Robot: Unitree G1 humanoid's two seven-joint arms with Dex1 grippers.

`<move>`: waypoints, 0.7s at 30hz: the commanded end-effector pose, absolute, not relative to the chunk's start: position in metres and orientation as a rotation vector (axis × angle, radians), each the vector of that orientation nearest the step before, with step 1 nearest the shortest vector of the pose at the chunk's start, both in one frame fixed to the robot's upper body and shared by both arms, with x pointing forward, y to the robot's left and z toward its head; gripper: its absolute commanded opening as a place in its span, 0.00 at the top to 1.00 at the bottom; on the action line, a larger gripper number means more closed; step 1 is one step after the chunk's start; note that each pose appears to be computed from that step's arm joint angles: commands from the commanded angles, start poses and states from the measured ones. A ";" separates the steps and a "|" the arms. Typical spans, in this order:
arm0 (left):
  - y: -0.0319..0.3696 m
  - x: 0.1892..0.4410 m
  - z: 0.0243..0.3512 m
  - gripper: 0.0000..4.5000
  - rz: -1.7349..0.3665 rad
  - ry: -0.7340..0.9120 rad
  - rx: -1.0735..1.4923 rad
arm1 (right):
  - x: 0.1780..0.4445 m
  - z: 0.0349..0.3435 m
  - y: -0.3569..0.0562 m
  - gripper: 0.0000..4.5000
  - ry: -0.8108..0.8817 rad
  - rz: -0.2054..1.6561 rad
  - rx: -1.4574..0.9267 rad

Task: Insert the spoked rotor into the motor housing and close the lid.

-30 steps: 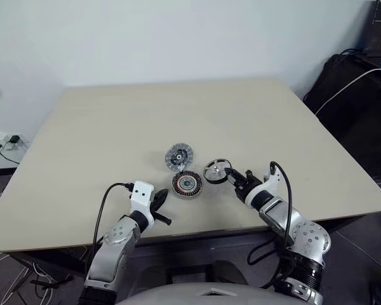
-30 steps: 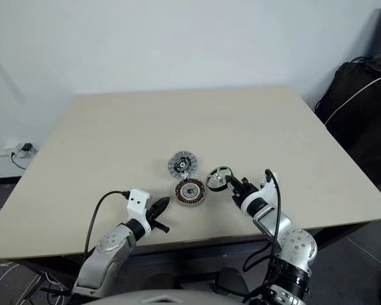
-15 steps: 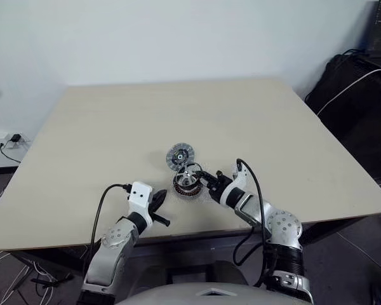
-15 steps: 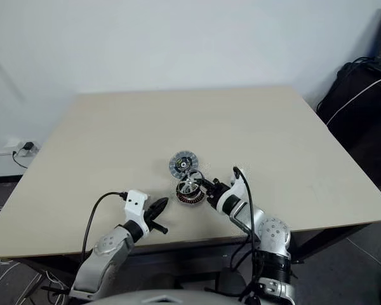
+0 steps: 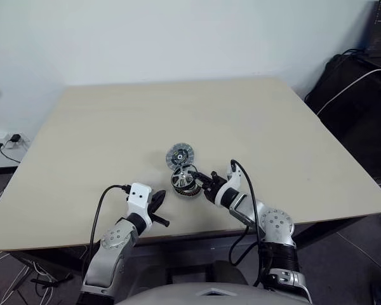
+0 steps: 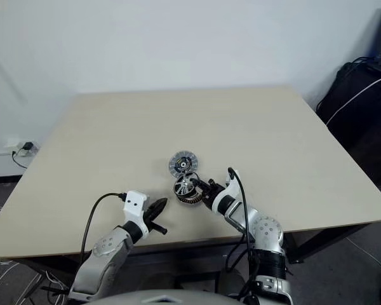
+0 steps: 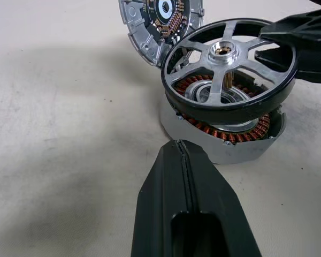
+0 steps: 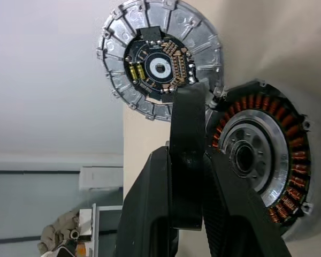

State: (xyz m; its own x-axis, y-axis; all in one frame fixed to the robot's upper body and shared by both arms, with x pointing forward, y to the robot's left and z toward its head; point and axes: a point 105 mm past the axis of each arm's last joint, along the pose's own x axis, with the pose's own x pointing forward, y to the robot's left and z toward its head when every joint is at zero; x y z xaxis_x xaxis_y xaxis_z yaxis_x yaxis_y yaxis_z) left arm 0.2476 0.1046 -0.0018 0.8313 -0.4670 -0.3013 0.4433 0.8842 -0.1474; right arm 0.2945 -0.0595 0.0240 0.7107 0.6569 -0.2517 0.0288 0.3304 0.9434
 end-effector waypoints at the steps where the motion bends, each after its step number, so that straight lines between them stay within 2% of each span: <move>1: 0.104 0.253 0.018 1.00 -0.490 0.264 -0.073 | 0.298 0.040 -0.039 0.89 0.656 0.523 1.236; 7: 0.104 0.253 0.017 1.00 -0.490 0.270 -0.076 | 0.297 0.035 -0.042 0.89 0.673 0.496 1.240; 11: 0.103 0.253 0.016 1.00 -0.492 0.273 -0.078 | 0.295 0.032 -0.043 0.64 0.688 0.486 1.241; 19: 0.100 0.253 0.015 1.00 -0.500 0.276 -0.087 | 0.294 0.030 -0.054 0.06 0.687 0.443 1.196; 20: 0.100 0.253 0.015 1.00 -0.500 0.276 -0.087 | 0.294 0.032 -0.057 0.01 0.676 0.442 1.186; 21: 0.100 0.253 0.015 1.00 -0.500 0.276 -0.088 | 0.294 0.033 -0.059 0.01 0.669 0.441 1.179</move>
